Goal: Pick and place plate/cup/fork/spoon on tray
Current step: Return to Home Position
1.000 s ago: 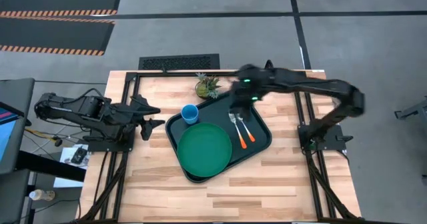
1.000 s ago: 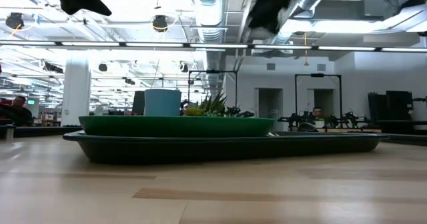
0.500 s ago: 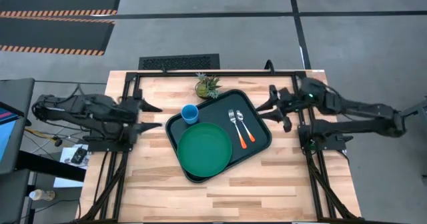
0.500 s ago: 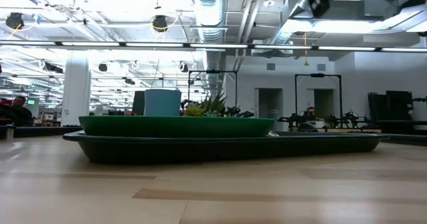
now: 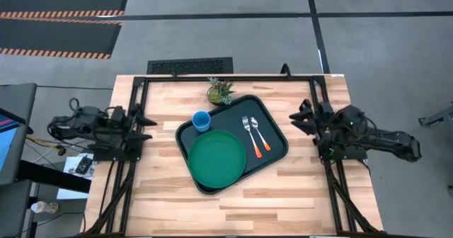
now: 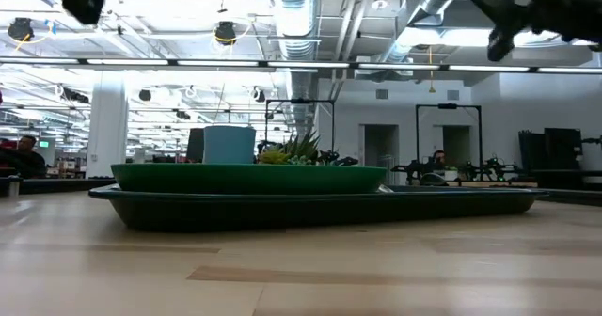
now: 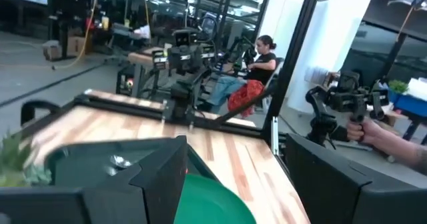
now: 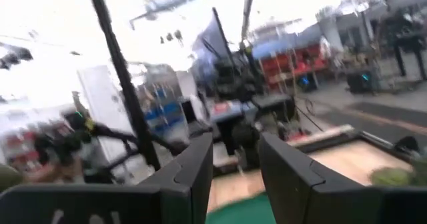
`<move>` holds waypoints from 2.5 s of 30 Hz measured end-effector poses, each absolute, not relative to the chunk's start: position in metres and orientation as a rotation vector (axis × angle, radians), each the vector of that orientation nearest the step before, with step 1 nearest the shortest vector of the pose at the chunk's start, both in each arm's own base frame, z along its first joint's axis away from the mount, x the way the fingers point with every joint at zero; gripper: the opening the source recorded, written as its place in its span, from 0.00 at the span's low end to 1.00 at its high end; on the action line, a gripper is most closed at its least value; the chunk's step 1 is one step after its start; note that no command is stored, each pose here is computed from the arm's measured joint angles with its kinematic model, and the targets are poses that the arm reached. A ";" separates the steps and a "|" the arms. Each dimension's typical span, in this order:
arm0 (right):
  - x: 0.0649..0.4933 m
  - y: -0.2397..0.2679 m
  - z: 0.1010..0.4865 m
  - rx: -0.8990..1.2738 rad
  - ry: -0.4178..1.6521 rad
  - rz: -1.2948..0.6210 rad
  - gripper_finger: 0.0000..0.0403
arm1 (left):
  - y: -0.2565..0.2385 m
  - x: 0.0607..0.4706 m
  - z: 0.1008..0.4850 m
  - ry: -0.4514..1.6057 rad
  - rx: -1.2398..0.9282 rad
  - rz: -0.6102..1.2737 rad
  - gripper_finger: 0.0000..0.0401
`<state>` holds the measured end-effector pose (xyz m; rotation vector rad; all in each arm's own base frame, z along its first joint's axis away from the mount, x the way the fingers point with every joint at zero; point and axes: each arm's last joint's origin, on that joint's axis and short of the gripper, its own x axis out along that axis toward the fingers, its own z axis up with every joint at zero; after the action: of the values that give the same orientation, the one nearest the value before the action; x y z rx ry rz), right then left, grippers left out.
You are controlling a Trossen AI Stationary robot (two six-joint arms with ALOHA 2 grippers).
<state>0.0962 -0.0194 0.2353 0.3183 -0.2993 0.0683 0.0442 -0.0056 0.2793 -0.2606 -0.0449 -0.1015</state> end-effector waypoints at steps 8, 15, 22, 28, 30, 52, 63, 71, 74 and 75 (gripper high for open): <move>0.099 -0.006 0.202 0.399 -0.358 0.051 0.37 | -0.011 0.063 0.245 0.013 -0.292 -0.154 0.60; 0.104 0.010 0.197 0.346 -0.294 0.018 0.37 | -0.013 0.083 0.201 0.051 -0.266 -0.087 0.60; 0.106 0.014 0.192 0.333 -0.241 -0.024 0.37 | -0.016 0.098 0.170 -0.007 -0.290 -0.135 0.60; 0.107 0.014 0.185 0.295 -0.174 -0.048 0.37 | -0.016 0.096 0.169 -0.019 -0.222 -0.128 0.60; 0.107 0.013 0.185 0.287 -0.173 -0.064 0.37 | -0.015 0.097 0.170 -0.034 -0.200 -0.085 0.60; 0.109 0.006 0.159 0.213 0.087 -0.147 0.37 | -0.014 0.097 0.170 -0.038 -0.161 -0.064 0.60; 0.109 0.005 0.159 0.185 0.088 -0.158 0.37 | -0.014 0.097 0.169 -0.037 -0.150 -0.064 0.60; 0.096 0.001 0.179 0.123 -0.136 -0.151 0.37 | -0.014 0.097 0.169 -0.039 -0.106 -0.063 0.60; 0.096 0.001 0.173 0.135 -0.070 -0.163 0.37 | -0.014 0.097 0.169 -0.037 -0.077 -0.062 0.60; 0.097 0.000 0.173 0.147 -0.065 -0.176 0.37 | -0.014 0.097 0.169 -0.036 -0.073 -0.061 0.60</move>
<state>0.0969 0.0005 0.1725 0.1468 -0.0653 -0.1759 0.0973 -0.0140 0.1691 -0.0735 -0.0357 -0.0612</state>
